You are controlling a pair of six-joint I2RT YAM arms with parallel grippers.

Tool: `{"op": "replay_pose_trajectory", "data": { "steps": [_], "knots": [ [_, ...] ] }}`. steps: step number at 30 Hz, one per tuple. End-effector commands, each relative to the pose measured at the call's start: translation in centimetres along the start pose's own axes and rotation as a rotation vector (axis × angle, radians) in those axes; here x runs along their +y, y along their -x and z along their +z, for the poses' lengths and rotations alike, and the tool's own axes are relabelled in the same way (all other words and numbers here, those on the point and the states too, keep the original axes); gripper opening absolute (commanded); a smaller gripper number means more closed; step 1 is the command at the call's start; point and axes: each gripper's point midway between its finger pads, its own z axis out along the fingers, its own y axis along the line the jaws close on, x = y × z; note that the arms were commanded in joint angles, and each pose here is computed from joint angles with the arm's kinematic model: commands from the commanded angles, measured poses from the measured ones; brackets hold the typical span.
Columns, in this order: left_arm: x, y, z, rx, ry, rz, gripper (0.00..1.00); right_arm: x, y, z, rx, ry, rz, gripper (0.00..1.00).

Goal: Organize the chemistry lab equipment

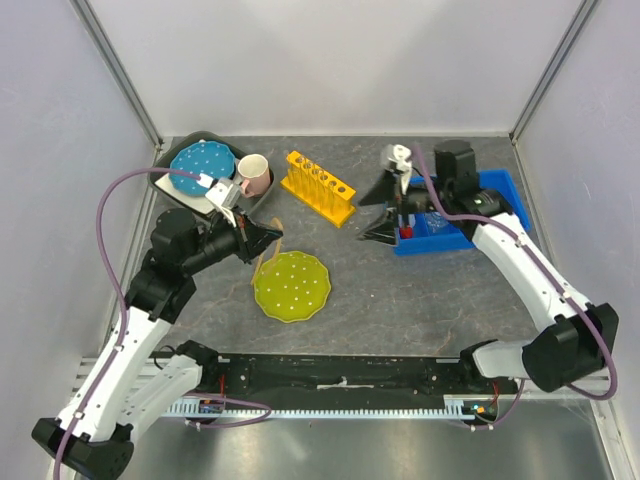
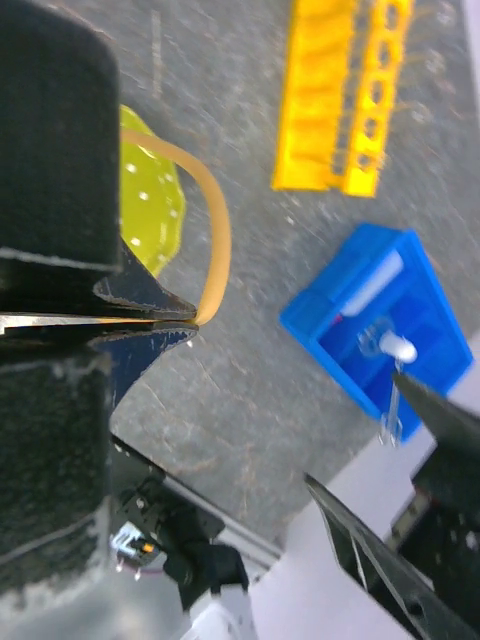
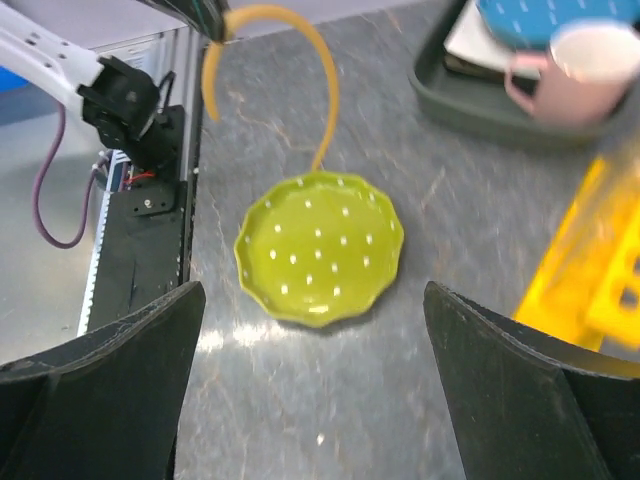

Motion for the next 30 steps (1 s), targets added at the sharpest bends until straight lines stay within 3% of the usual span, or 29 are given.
{"op": "replay_pose_trajectory", "data": {
  "steps": [1, 9, 17, 20, 25, 30],
  "knots": [
    [-5.5, 5.8, -1.4, -0.111, -0.217, 0.142, 0.02, 2.6, 5.1, 3.6, -0.025, 0.097, -0.107, 0.98],
    [-10.8, 10.9, -3.0, -0.163, -0.431, 0.167, 0.02, 3.3, 9.3, 8.8, -0.081, 0.115, -0.102, 0.98],
    [-13.0, 12.1, -3.7, -0.179, -0.548, 0.149, 0.02, 3.1, 10.5, 10.4, -0.121, 0.119, -0.02, 0.98],
    [-12.9, 11.5, -3.5, -0.164, -0.56, 0.137, 0.02, 3.7, 10.5, 11.0, -0.138, 0.145, 0.031, 0.92],
    [-12.9, 10.8, -3.4, -0.154, -0.573, 0.12, 0.02, 4.5, 9.9, 12.6, -0.133, 0.183, 0.07, 0.9],
    [-12.8, 10.3, -3.5, -0.151, -0.571, 0.113, 0.02, 4.6, 10.1, 13.1, -0.144, 0.206, 0.09, 0.76]
  ]
}}
